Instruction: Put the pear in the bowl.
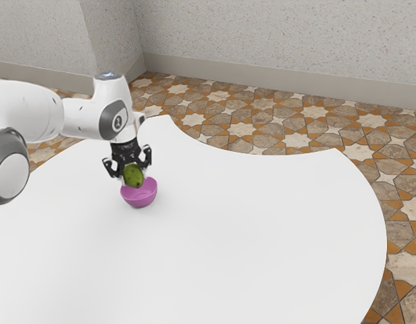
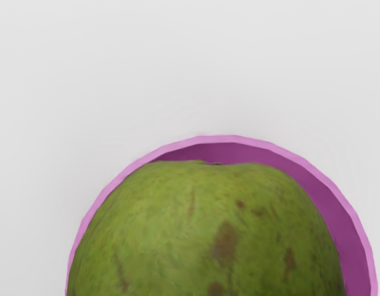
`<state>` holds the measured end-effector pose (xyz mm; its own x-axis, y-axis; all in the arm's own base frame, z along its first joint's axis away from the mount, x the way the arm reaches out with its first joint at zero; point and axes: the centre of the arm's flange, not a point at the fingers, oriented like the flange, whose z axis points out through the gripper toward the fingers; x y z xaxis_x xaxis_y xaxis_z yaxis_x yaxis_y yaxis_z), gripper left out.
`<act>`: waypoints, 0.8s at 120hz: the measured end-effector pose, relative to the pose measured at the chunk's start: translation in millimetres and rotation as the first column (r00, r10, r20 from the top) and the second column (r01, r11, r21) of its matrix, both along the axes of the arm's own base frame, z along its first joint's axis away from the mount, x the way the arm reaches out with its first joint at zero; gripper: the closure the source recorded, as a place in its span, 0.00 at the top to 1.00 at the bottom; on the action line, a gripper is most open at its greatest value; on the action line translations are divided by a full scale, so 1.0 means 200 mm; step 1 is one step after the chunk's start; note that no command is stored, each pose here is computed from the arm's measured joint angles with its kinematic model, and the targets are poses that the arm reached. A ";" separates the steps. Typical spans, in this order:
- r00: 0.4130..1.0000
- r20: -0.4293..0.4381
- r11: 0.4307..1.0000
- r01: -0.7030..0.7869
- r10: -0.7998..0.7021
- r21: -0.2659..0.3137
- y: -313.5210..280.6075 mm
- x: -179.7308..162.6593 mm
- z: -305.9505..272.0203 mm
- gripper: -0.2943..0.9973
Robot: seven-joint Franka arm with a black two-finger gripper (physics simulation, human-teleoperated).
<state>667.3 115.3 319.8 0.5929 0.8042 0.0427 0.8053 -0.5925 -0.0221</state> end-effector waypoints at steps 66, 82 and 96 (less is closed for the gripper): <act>0.991 0.073 0.993 0.113 -0.110 -0.036 -0.15 -0.10 0.31 0.74; 0.948 0.117 0.950 0.305 -0.297 -0.059 -0.29 -0.25 0.73 0.75; 0.865 0.121 0.865 0.497 -0.487 -0.066 -0.32 -0.40 1.03 0.76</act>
<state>588.3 50.6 525.8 0.9091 0.4121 0.0610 0.4037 -0.9076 0.1151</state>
